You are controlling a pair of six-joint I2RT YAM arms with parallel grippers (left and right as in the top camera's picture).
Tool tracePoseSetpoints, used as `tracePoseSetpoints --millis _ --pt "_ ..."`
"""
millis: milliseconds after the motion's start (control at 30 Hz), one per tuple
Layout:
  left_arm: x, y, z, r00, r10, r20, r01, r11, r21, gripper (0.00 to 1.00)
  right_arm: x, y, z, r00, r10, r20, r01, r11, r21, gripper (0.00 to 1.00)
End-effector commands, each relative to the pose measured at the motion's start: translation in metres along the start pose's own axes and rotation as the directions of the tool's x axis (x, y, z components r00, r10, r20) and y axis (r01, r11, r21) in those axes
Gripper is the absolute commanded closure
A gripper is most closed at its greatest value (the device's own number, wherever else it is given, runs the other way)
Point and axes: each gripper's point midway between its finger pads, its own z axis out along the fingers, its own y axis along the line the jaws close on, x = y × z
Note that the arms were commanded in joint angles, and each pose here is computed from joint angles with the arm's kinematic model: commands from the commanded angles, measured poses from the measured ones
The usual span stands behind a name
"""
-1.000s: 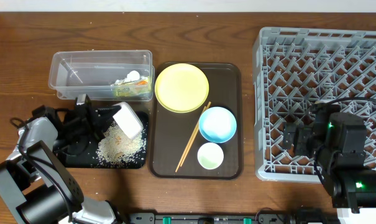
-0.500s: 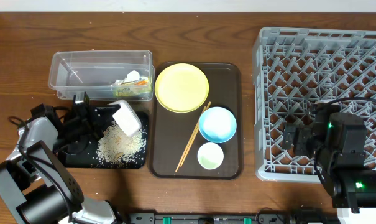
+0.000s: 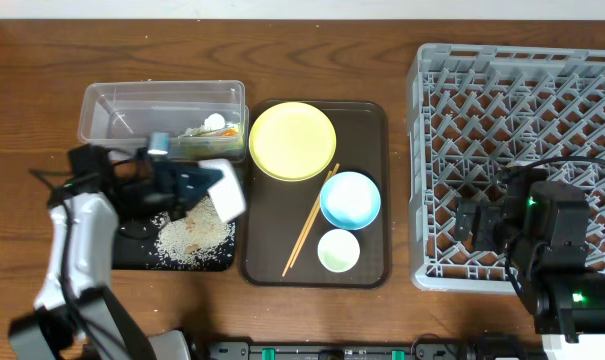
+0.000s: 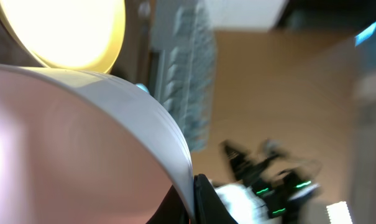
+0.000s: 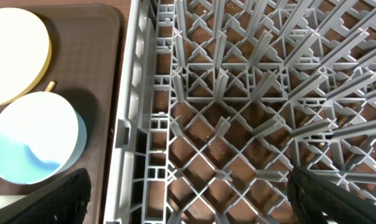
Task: Sort waste into correct bins and load items into the dishwasher rack
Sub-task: 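Return the emptied pink bowl to the brown tray with the left gripper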
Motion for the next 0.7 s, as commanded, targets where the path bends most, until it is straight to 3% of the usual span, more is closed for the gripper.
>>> tracePoseSetpoints --millis 0,267,500,667 --pt "0.014 0.02 0.019 0.989 0.133 -0.068 -0.146 0.956 -0.256 0.94 -0.006 0.0 -0.004 1.0 0.009 0.018 -0.009 1.0 -0.002 0.01" --pt "0.045 0.047 0.071 0.908 0.306 -0.285 -0.413 0.758 -0.504 0.94 -0.006 0.0 -0.004 1.0 0.009 0.018 -0.009 1.0 -0.002 0.01" --pt "0.061 0.063 0.101 0.816 0.41 -0.406 -0.577 0.56 -0.595 0.94 -0.006 0.0 -0.004 1.0 0.009 0.018 -0.009 1.0 -0.001 0.01" --pt "0.072 0.073 0.114 0.785 0.413 -0.462 -0.62 0.501 -0.605 0.93 -0.006 0.0 -0.004 1.0 0.009 0.018 -0.009 1.0 -0.002 0.01"
